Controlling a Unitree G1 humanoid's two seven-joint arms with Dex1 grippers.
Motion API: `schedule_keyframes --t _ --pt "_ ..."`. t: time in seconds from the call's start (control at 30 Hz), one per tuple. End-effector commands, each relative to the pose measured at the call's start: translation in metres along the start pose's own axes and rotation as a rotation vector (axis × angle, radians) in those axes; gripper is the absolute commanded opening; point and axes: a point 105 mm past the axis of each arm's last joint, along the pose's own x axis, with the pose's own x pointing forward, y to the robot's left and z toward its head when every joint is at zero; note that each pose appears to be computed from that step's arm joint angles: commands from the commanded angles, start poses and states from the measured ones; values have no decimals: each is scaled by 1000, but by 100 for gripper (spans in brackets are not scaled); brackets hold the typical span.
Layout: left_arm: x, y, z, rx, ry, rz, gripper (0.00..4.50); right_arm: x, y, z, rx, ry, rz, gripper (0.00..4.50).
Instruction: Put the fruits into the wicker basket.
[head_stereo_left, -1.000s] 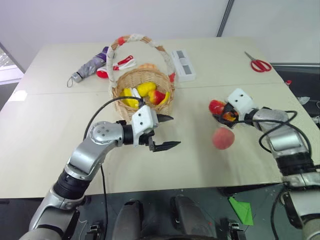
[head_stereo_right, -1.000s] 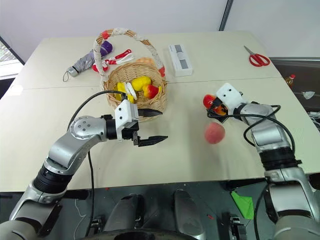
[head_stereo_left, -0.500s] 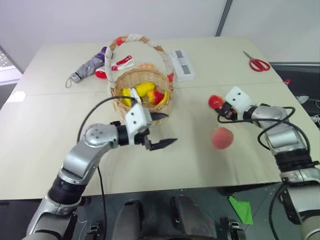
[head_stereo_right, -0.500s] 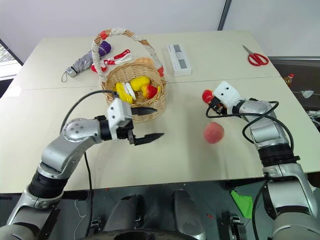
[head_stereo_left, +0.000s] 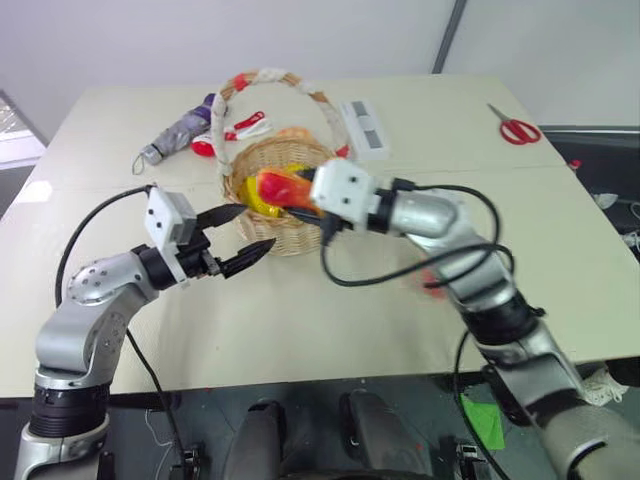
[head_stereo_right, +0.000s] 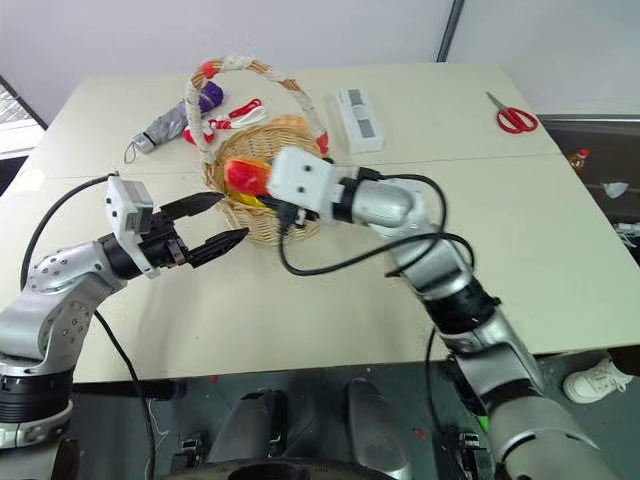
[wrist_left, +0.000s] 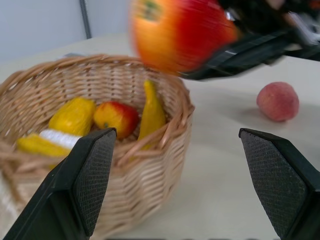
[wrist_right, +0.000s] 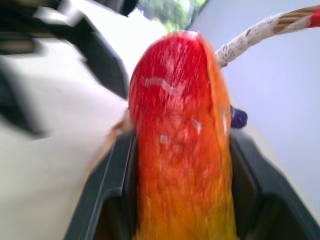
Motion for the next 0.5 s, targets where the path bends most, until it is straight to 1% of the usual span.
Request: schedule_keyframes --t 0.03,0.13,0.17,0.2,0.23,0.27,0.33,0.4,0.5 --pt "-1 -7 8 43 -16 -6 423 16 -17 -6 -30 39 -68 187" --pt "1 -15 7 38 -21 -10 423 28 -26 -13 -22 63 -88 187" --pt "3 -17 7 33 -28 -10 423 28 -28 -12 -22 56 -91 273" --pt "4 -19 7 28 -33 -11 423 28 -28 -9 -26 39 -94 312" --pt "5 -20 7 25 -35 -10 423 27 -29 -6 -31 27 -96 368" --pt "6 -21 6 23 -34 -10 423 24 -29 -1 -30 -2 -96 412" --pt "8 -23 5 22 -31 -18 423 12 -28 13 -2 -82 -87 412" --pt "9 -25 5 21 -32 -25 423 3 -28 21 20 -128 -80 412" --pt "17 -28 8 24 -47 -53 423 -38 -33 31 113 -197 -93 412"
